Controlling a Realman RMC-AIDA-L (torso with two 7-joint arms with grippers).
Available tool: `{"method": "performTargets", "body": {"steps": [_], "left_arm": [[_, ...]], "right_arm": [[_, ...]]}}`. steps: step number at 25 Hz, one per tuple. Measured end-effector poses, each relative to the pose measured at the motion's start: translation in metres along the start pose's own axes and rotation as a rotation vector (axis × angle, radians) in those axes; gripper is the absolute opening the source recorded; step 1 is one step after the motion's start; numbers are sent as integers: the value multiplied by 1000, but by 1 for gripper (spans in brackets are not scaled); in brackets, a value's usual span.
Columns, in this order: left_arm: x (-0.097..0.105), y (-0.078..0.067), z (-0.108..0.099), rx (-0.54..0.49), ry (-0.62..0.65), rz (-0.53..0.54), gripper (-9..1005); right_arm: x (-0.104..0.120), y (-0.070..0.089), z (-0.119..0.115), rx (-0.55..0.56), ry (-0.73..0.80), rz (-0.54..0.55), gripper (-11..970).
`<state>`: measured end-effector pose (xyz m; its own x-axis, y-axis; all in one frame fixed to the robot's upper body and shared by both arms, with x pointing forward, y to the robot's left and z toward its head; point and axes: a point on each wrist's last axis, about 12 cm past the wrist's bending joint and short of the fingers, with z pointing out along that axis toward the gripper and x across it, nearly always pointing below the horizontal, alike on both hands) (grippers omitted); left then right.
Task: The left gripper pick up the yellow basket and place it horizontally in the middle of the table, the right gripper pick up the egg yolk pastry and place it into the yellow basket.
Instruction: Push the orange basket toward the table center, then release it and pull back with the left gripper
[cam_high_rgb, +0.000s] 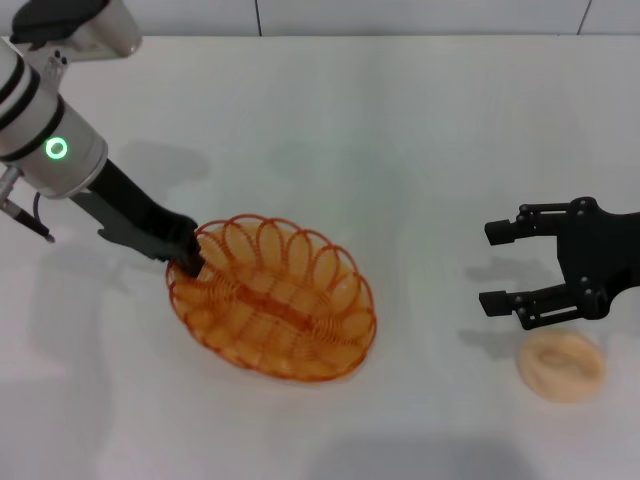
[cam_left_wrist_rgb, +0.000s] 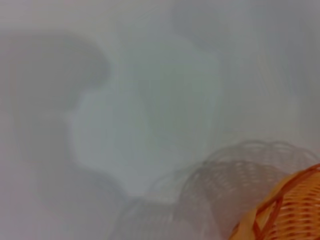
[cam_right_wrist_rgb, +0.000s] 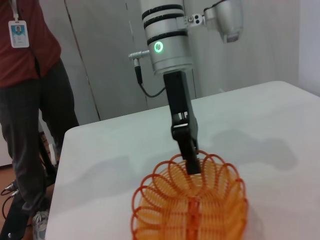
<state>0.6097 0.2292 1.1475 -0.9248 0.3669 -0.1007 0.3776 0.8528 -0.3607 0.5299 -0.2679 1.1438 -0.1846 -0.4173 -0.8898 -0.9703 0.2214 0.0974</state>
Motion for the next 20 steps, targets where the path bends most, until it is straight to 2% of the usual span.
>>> {"method": "performTargets", "body": {"steps": [11, 20], "left_arm": [[-12, -2, -12, 116, -130, -158, 87], [-14, -6, -4, 241, -181, -275, 82]], "right_arm": [[-2, 1, 1, -14, 1, -6, 827], [-2, 2, 0, -30, -1, -7, 827]]}}
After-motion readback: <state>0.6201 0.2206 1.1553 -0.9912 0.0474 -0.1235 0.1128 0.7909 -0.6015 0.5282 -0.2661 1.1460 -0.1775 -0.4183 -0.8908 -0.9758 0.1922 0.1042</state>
